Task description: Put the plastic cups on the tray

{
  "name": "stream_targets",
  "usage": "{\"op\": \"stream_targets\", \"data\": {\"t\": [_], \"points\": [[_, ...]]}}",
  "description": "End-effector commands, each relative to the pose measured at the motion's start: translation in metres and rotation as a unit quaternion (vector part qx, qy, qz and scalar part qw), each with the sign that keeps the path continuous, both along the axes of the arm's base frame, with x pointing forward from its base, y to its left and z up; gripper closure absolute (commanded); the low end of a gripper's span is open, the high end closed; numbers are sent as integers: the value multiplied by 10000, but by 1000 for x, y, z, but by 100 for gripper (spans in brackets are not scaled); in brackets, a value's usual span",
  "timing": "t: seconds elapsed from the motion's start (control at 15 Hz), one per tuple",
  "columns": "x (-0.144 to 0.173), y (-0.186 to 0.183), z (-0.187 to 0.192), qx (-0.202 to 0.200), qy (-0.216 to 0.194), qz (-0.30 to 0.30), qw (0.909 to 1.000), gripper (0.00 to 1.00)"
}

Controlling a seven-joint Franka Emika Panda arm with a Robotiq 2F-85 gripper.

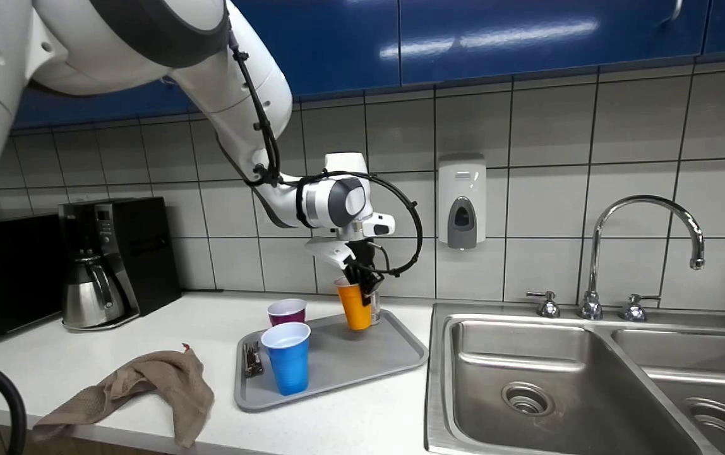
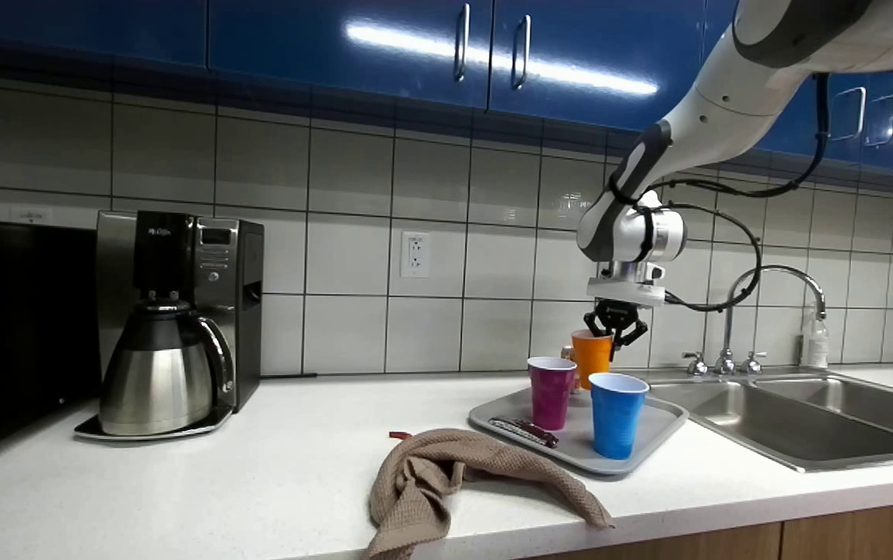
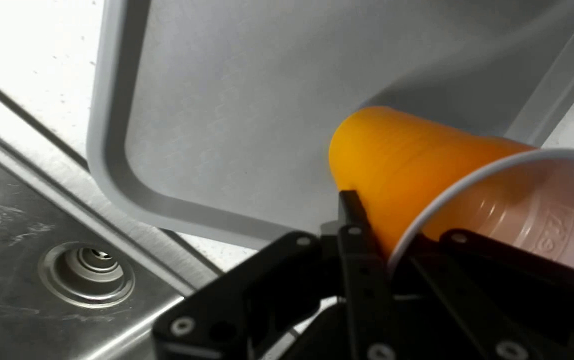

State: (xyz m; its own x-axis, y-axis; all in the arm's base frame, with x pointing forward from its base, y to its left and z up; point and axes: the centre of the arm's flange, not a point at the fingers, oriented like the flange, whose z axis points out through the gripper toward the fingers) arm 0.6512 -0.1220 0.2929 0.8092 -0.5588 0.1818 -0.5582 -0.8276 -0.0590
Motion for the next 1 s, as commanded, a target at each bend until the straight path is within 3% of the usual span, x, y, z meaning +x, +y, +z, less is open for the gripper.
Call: {"op": "stream_targets", "data": {"t": [0.0,0.53,0.93], "points": [[-17,-13,7,52,-26,26,10000,100],[-26,-16,-6,150,126,149,9997,100],[-27,5,-18,261,103,328,9991,100]]}}
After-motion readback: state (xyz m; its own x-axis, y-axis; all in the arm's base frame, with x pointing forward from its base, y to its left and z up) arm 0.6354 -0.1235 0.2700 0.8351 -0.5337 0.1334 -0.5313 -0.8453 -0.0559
